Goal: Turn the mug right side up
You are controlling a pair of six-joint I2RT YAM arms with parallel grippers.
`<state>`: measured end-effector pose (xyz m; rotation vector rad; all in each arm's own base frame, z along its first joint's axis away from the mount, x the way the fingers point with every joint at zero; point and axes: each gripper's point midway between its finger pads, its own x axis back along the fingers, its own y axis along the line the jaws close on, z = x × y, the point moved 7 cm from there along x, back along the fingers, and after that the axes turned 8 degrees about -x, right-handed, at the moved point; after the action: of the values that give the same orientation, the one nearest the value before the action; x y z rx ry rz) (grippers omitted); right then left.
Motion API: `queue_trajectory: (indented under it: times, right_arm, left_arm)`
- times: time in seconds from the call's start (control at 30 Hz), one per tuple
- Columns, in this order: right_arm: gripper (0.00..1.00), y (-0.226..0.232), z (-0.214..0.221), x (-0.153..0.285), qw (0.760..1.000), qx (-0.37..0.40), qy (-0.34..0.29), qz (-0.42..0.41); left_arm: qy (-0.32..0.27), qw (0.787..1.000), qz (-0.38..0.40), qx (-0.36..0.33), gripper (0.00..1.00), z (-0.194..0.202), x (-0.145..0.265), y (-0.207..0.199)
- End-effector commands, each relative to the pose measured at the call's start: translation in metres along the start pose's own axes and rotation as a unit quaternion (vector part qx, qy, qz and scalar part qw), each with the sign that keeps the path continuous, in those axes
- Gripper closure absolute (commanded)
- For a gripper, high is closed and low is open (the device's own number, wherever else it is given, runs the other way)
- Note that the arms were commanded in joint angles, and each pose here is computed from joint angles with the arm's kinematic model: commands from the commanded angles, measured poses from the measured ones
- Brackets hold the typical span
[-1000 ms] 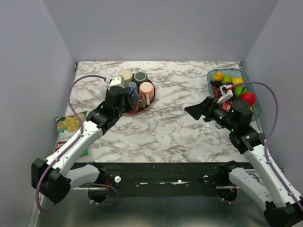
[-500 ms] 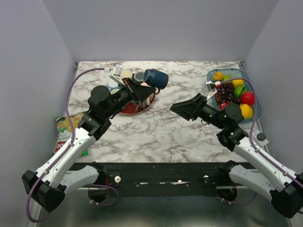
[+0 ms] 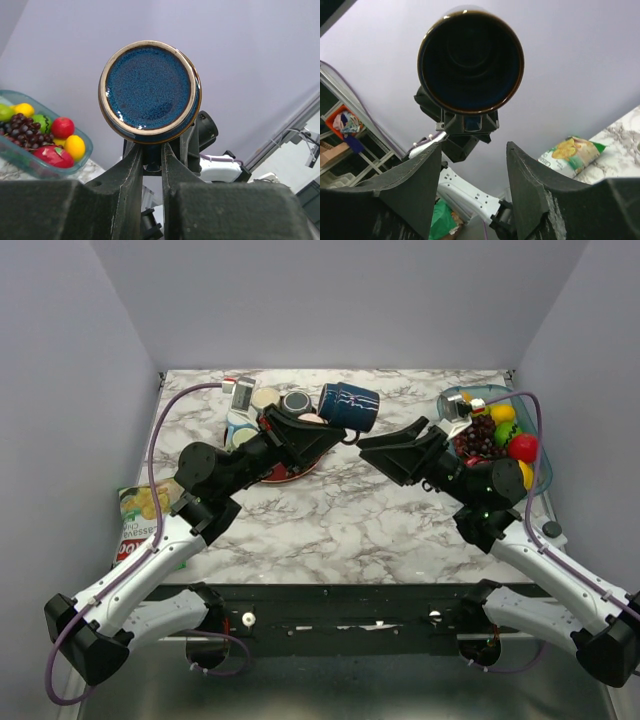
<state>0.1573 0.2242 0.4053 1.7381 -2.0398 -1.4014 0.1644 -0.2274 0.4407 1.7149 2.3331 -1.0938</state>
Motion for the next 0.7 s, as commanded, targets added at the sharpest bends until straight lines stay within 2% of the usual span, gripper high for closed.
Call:
queue_trajectory:
  times: [0.0,0.4,0.67]
  right_arm:
    - [0.39,0.019,-0.012,-0.008,0.998,0.029,-0.033,-0.043]
    - [0.42,0.025,-0.01,-0.013,0.997,0.038,-0.029,-0.056]
    - [0.57,0.019,-0.013,-0.011,0.997,0.03,-0.06,-0.031]
  left_arm:
    - [-0.027,0.998,0.057,-0.014,1.0,-0.009,0.0,-0.02]
    - [-0.012,0.998,0.06,0.008,1.0,0.003,-0.006,-0.019]
    - [-0.013,0.998,0.062,0.016,1.0,0.01,-0.004,-0.021]
